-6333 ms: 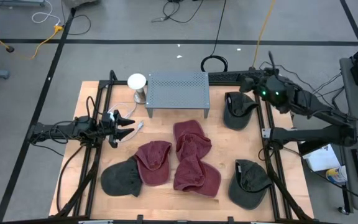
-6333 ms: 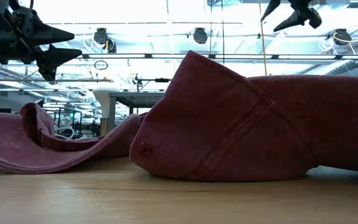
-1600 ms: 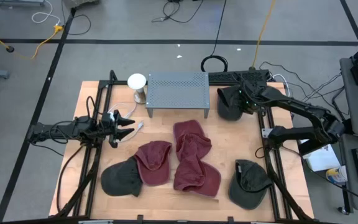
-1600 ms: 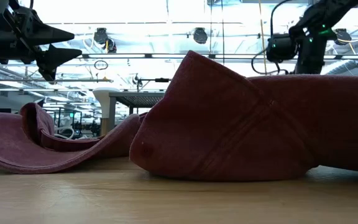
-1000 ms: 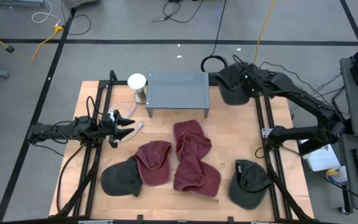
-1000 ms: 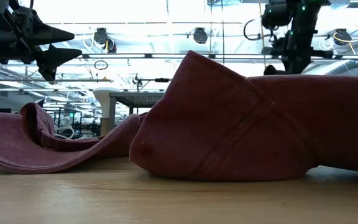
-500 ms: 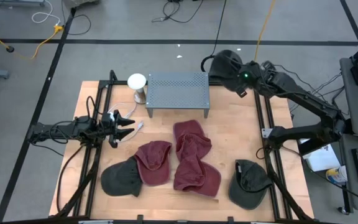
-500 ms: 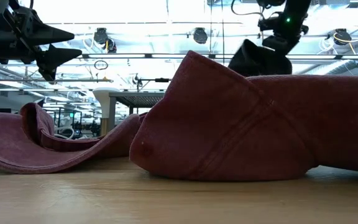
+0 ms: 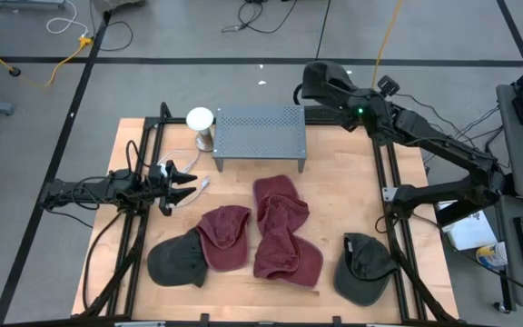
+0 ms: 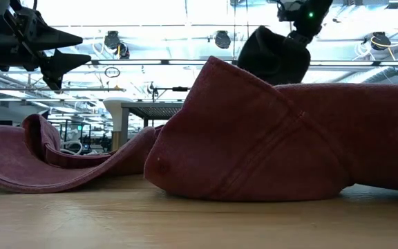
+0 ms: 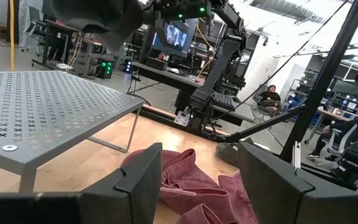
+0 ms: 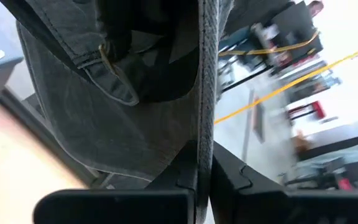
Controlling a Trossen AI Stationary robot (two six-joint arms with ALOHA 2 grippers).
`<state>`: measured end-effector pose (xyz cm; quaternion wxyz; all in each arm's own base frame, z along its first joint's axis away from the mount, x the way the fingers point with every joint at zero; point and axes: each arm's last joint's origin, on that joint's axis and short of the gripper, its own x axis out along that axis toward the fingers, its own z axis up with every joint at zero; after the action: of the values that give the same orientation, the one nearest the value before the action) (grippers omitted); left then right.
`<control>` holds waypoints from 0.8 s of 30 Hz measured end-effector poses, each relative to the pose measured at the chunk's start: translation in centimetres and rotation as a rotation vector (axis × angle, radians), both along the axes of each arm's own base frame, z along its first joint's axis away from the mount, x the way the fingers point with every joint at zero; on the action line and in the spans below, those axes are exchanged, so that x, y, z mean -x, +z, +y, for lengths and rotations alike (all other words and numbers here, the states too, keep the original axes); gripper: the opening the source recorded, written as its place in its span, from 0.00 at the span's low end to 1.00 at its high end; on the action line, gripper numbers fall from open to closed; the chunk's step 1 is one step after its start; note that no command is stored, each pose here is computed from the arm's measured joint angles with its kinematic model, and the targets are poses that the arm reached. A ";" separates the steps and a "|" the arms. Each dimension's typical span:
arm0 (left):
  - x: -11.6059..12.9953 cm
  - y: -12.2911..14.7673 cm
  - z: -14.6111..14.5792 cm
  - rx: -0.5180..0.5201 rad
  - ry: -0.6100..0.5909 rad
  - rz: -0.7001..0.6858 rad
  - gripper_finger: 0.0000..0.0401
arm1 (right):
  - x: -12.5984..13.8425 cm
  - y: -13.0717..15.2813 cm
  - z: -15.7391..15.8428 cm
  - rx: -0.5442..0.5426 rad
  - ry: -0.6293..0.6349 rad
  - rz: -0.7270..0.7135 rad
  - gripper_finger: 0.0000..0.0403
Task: Pick & Place hat
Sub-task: Put the top black cap on the shelf
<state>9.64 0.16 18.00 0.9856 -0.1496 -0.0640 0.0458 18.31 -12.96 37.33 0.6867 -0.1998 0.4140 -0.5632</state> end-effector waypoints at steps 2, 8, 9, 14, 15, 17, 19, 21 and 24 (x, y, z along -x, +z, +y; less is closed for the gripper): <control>0.0 0.0 0.0 0.000 0.000 0.000 0.53 | -0.4 0.3 0.4 0.042 0.004 0.012 0.02; 0.0 0.0 0.0 0.000 0.000 0.000 0.53 | -1.8 1.3 2.4 0.152 0.028 0.037 0.02; 0.0 0.0 0.0 0.000 0.000 0.000 0.53 | -2.0 1.4 2.8 0.164 0.037 0.037 0.02; 0.0 0.0 0.0 0.000 0.000 0.000 0.53 | -3.1 1.8 5.1 0.200 0.105 0.003 0.02; 0.0 0.0 0.0 0.000 0.000 0.000 0.53 | -3.2 1.8 5.5 0.201 0.125 -0.005 0.02; 0.0 0.0 0.0 0.000 0.000 0.000 0.53 | -3.6 2.0 6.4 0.206 0.163 -0.030 0.02; 0.0 0.0 0.0 0.000 0.000 -0.001 0.53 | -4.1 2.0 7.2 0.211 0.196 -0.050 0.02; 0.0 0.0 0.0 0.000 0.000 0.000 0.53 | -4.5 2.0 7.8 0.214 0.226 -0.050 0.02; 0.0 0.0 0.0 0.000 0.000 0.000 0.53 | -5.4 1.8 8.6 0.220 0.269 -0.047 0.02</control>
<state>9.64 0.16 18.00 0.9856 -0.1496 -0.0640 0.0458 23.69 -4.33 39.13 0.7392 -0.3141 0.3034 -0.5127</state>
